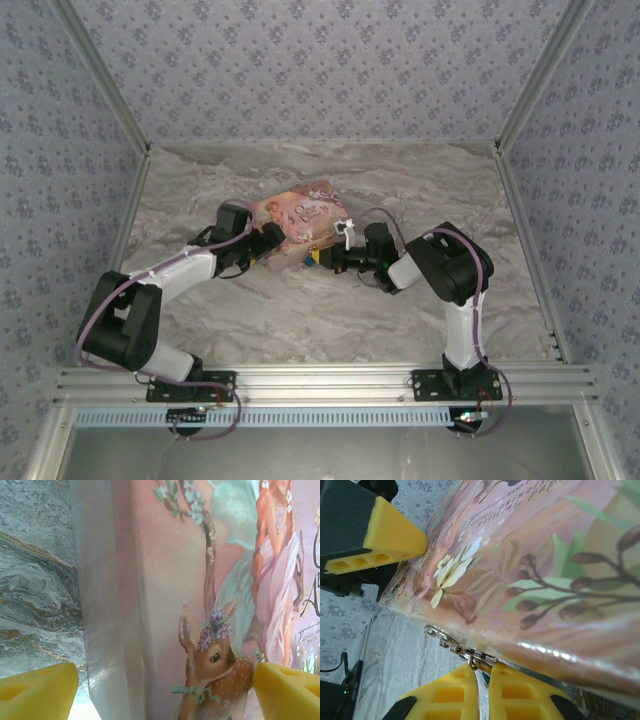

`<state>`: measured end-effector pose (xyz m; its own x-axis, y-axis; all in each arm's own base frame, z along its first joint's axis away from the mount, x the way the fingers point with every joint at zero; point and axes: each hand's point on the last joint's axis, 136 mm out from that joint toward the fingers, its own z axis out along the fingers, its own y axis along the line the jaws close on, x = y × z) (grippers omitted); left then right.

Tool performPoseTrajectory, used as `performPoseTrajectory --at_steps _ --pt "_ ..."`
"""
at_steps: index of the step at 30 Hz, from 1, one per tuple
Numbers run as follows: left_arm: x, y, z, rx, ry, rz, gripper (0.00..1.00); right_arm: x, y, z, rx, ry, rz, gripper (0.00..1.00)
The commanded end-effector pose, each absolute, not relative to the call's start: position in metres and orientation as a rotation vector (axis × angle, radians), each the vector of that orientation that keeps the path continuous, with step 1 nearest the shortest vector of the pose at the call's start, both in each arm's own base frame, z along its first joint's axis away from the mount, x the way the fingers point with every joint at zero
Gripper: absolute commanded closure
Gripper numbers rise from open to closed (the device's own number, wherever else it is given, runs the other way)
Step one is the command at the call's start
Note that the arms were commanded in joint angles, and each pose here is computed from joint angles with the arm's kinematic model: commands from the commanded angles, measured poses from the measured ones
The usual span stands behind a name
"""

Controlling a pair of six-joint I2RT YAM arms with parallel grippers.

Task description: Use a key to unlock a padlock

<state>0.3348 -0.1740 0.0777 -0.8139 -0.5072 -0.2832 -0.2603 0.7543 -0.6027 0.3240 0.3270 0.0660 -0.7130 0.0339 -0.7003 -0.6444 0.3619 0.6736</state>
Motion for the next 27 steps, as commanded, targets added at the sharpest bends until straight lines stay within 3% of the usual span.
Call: performPoseTrajectory --at_steps 1,6,27 --pt "0.312 -0.169 0.054 -0.599 2.615 -0.714 0.10 0.328 0.334 0.087 -0.553 1.906 1.407 0.94" --pt "0.311 -0.167 0.052 -0.604 2.616 -0.703 0.10 0.332 0.326 0.084 -0.510 1.920 1.390 1.00" --pt "0.290 -0.169 0.047 -0.632 2.624 -0.713 0.10 0.349 0.302 0.103 -0.283 1.892 1.392 1.00"
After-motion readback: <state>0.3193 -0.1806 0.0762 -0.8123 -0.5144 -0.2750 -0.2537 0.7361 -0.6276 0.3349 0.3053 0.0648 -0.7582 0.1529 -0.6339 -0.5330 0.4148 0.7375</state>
